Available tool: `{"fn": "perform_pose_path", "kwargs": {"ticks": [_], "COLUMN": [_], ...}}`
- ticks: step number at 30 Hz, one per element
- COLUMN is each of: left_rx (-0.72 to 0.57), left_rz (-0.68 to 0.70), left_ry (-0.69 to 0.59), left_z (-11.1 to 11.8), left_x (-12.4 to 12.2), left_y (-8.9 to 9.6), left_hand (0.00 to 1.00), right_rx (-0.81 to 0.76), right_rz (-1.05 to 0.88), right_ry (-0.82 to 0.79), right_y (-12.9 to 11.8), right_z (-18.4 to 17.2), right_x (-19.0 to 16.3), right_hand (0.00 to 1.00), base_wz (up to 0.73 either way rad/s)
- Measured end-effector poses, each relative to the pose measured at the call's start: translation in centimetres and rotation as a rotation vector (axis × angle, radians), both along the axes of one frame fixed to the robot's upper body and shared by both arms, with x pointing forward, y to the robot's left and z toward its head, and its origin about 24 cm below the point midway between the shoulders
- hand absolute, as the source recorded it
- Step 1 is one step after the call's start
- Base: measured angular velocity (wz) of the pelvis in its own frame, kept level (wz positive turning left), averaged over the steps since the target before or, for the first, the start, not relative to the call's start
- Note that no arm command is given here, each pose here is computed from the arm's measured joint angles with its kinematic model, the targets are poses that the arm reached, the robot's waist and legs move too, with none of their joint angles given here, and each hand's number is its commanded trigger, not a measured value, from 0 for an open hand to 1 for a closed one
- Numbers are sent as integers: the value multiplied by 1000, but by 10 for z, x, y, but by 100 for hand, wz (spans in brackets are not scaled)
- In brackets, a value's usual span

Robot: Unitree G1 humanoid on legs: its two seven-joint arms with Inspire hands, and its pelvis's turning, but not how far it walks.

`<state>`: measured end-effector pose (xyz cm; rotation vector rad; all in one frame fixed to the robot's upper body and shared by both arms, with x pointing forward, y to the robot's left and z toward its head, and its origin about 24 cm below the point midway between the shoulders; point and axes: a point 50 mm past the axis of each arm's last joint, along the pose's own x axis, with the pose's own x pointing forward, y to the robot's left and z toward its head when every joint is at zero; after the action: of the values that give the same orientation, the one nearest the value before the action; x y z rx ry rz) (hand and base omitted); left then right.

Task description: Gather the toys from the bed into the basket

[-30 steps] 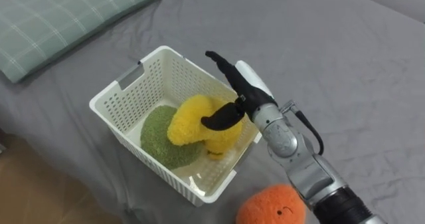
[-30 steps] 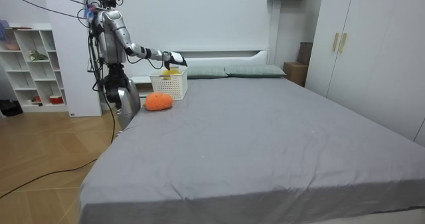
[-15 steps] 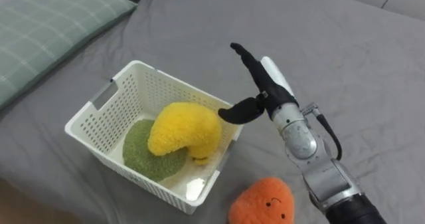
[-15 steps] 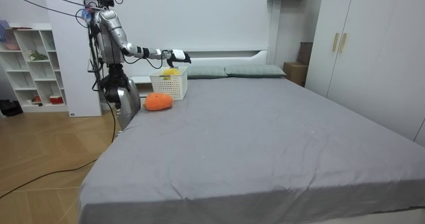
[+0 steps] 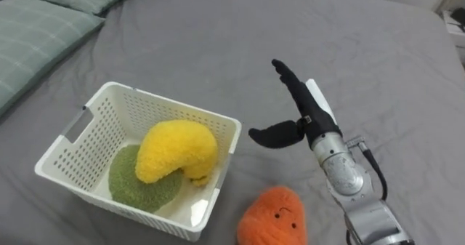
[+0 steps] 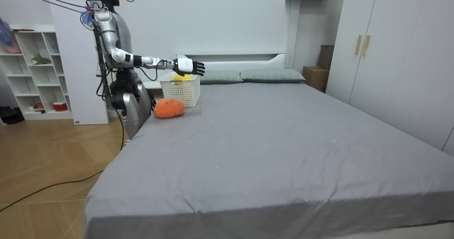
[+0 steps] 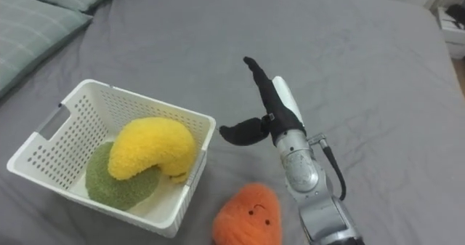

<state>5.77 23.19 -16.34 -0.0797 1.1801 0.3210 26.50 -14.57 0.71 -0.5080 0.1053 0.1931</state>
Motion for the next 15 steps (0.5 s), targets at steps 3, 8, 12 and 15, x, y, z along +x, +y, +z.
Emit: {"fn": "perform_pose_path", "kwargs": {"ticks": [3,8,12,15], "left_rx": [-1,0,0,2], "left_rz": [0,3,4,4], "left_ry": [1,2,4,4], "left_z": [0,0,0,0], "left_x": [1,0,-1,0], "left_y": [0,0,0,0], "left_hand": [0,0,0,0], "right_rx": [-4,-13,-16,-22], "right_rz": [-23,-40,-48,-56], "right_ry": [25,51,95,122], "right_y": [-8,-16,-19,-21], "right_z": [-5,-10,-21,-27], "right_x": [-2,-4,-15,-17], "right_hand": [0,0,0,0], "base_wz": [-11,-7,-2,0]}}
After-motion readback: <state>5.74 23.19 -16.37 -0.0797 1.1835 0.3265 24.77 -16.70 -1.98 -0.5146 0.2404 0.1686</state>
